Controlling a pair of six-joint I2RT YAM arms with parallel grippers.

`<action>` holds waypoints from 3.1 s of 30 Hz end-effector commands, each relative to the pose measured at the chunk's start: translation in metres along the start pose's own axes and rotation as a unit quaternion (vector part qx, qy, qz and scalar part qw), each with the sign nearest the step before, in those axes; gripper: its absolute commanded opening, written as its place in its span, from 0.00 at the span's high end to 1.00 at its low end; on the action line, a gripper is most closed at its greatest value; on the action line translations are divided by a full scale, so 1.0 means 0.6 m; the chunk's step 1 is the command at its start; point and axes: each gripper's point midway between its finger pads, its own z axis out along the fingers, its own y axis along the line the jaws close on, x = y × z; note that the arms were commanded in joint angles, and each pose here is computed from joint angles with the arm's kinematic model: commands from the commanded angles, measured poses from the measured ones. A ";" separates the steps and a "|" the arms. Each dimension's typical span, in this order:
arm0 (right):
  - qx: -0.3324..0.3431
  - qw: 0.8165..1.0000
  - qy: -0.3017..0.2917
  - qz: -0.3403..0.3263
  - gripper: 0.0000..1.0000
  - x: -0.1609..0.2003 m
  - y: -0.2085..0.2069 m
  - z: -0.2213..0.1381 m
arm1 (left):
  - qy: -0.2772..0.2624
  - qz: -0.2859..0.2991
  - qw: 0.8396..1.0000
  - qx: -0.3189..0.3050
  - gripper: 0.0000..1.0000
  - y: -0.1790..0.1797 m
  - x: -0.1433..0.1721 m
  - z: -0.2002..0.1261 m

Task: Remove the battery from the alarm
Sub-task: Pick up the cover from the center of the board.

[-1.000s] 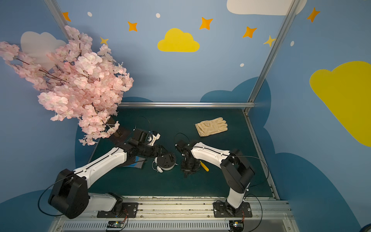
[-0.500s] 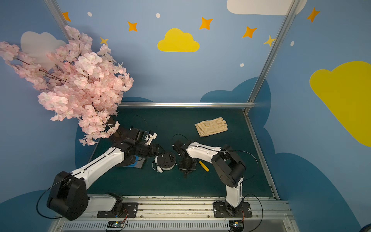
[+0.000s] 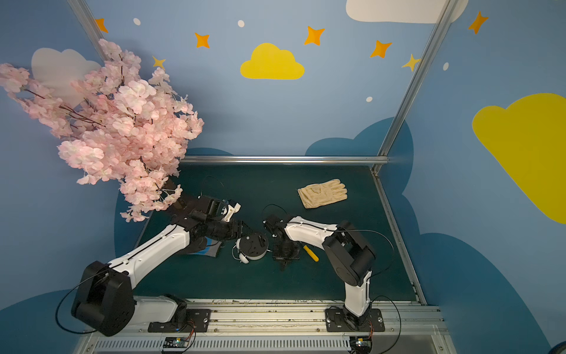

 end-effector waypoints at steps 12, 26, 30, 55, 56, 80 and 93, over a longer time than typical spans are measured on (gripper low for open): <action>-0.120 0.972 -0.192 -0.068 0.94 -0.041 0.020 -0.245 | 0.011 0.153 0.976 0.153 0.48 -0.188 0.003 0.052; -0.170 0.958 -0.223 -0.064 0.94 -0.036 0.011 -0.295 | 0.019 0.206 0.968 0.144 0.69 -0.221 0.004 0.090; -0.174 0.956 -0.226 -0.064 0.94 -0.035 0.010 -0.299 | 0.023 0.216 0.966 0.138 0.82 -0.222 0.008 0.099; -0.457 0.874 -0.136 0.093 0.53 -0.081 0.007 -0.440 | -0.270 0.724 0.625 -0.110 0.97 -0.242 -0.107 0.015; -0.460 0.873 -0.126 0.105 0.54 -0.084 0.009 -0.434 | -0.274 0.732 0.614 -0.115 0.97 -0.247 -0.109 0.019; -0.446 0.875 -0.053 0.180 0.76 -0.093 0.009 -0.360 | -0.261 0.784 0.551 -0.118 0.97 -0.267 -0.077 0.066; -0.471 0.862 -0.106 0.155 1.00 -0.113 0.007 -0.387 | -0.289 0.721 0.615 -0.136 0.58 -0.245 -0.075 0.040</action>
